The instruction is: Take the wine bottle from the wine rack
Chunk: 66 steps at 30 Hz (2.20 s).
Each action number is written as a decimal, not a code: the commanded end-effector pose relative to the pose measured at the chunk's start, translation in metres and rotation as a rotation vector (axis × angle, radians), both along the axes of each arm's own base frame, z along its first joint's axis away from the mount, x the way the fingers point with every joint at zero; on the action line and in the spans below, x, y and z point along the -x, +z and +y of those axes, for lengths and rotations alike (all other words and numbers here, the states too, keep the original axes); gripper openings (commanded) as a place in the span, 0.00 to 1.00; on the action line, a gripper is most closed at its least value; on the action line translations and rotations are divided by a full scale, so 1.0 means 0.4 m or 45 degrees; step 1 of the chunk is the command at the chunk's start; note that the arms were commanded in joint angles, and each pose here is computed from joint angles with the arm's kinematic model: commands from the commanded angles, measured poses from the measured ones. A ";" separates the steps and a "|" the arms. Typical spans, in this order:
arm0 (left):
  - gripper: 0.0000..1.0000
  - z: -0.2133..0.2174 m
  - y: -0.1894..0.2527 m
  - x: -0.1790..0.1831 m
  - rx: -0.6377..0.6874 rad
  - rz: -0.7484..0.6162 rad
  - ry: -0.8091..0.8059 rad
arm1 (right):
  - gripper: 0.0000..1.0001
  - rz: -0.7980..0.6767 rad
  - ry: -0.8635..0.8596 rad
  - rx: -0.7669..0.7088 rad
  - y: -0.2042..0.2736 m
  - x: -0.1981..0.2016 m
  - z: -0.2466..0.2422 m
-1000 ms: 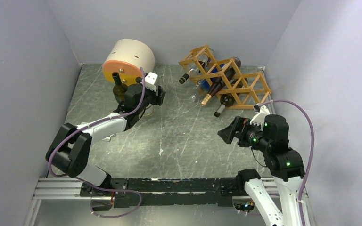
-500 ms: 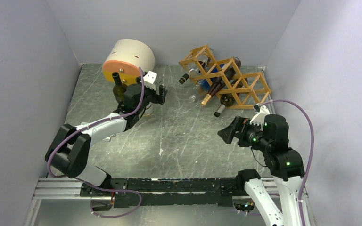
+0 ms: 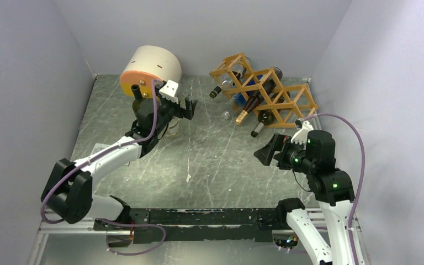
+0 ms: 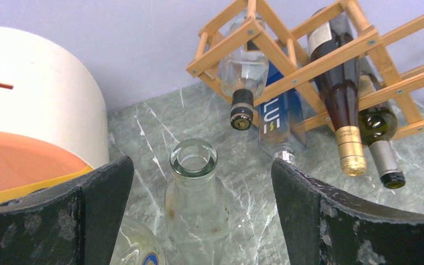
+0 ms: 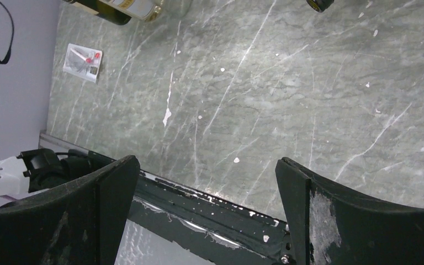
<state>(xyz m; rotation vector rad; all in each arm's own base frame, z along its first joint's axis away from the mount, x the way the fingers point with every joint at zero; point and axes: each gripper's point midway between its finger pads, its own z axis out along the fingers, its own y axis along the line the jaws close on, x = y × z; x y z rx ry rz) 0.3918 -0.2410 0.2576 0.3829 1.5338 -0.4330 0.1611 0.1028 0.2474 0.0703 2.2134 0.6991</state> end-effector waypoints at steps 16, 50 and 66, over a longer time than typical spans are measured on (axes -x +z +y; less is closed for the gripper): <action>0.99 0.026 0.283 0.148 0.091 -0.257 -0.076 | 1.00 -0.094 -0.448 0.101 0.022 -0.255 -0.095; 0.97 -0.015 0.316 0.194 0.128 -0.224 -0.206 | 1.00 -0.123 -1.060 0.009 -0.209 -0.521 -0.442; 0.97 -0.021 0.305 0.190 0.126 -0.200 -0.211 | 0.99 -0.050 -1.145 0.130 -0.215 -0.583 -0.602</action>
